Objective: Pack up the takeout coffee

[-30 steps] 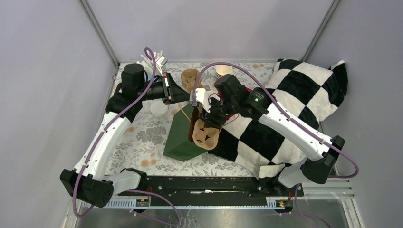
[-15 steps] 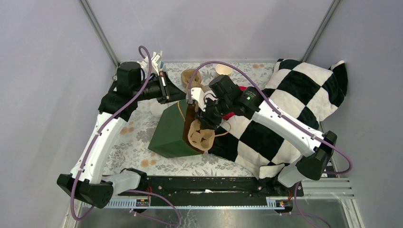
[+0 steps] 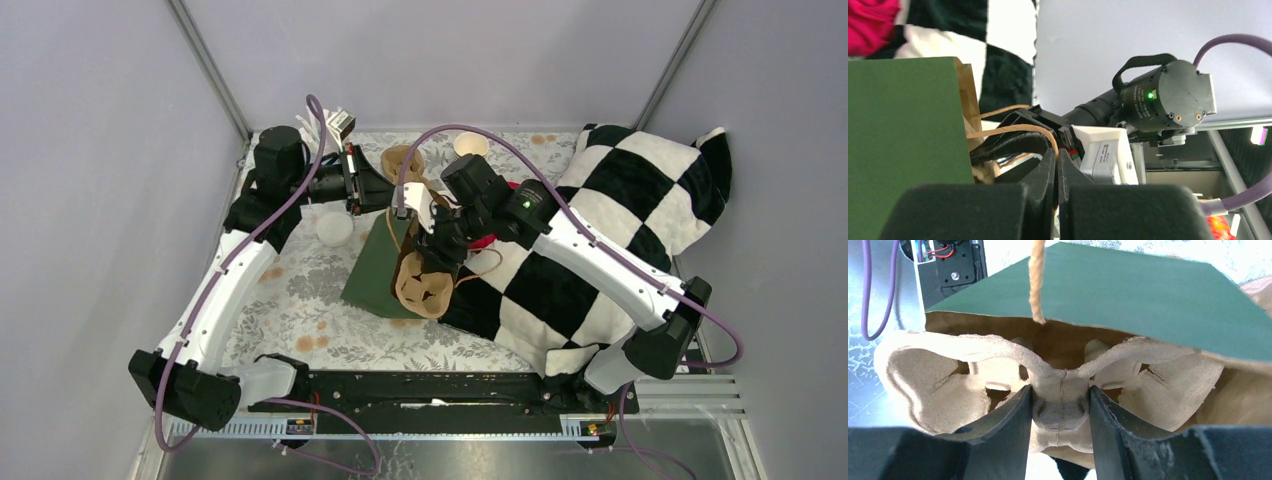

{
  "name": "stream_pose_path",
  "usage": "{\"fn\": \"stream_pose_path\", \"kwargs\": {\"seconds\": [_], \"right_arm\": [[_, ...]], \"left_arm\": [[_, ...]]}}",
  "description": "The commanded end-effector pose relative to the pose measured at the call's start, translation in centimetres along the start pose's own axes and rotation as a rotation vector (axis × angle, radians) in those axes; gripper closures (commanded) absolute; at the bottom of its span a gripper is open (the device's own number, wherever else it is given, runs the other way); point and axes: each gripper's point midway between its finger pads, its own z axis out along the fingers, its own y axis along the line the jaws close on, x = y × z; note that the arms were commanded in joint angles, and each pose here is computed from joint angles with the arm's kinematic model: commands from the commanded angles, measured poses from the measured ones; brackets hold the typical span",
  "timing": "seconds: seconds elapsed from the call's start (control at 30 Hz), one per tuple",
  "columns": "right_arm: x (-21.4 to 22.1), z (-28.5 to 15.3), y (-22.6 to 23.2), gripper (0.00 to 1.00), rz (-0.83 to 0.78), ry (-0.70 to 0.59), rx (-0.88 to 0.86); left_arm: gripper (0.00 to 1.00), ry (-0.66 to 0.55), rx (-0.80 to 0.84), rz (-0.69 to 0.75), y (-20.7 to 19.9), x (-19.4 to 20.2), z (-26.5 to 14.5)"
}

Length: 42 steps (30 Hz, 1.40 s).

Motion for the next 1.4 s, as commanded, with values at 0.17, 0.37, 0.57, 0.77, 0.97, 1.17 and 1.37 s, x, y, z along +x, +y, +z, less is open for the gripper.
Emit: {"fn": "stream_pose_path", "kwargs": {"seconds": [0.17, 0.37, 0.57, 0.77, 0.97, 1.17, 1.37], "right_arm": [[-0.9, -4.0, 1.6, 0.55, -0.011, -0.010, 0.002], [-0.7, -2.7, -0.2, 0.55, 0.001, 0.045, 0.048], [-1.4, -0.8, -2.0, 0.54, 0.000, 0.057, 0.053], [-3.1, 0.1, -2.5, 0.55, 0.017, 0.009, -0.002], [-3.3, -0.6, -2.3, 0.56, 0.049, 0.001, 0.017], [-2.9, -2.4, -1.2, 0.57, 0.080, 0.003, 0.020], [-3.6, -4.8, 0.4, 0.58, 0.108, -0.025, 0.013]], "left_arm": [[1.00, 0.031, 0.193, -0.113, -2.8, 0.3, -0.8], [1.00, -0.018, 0.032, -0.249, 1.9, -1.1, -2.1], [1.00, -0.023, 0.021, -0.274, 3.3, -1.8, -2.4], [1.00, -0.040, -0.019, -0.284, 5.1, -2.2, -2.9], [1.00, -0.013, 0.017, -0.310, 4.4, -2.4, -2.8], [1.00, 0.031, 0.043, -0.362, 2.9, -1.0, -2.6], [1.00, 0.047, 0.116, -0.364, -0.8, 0.4, -1.2]]}}
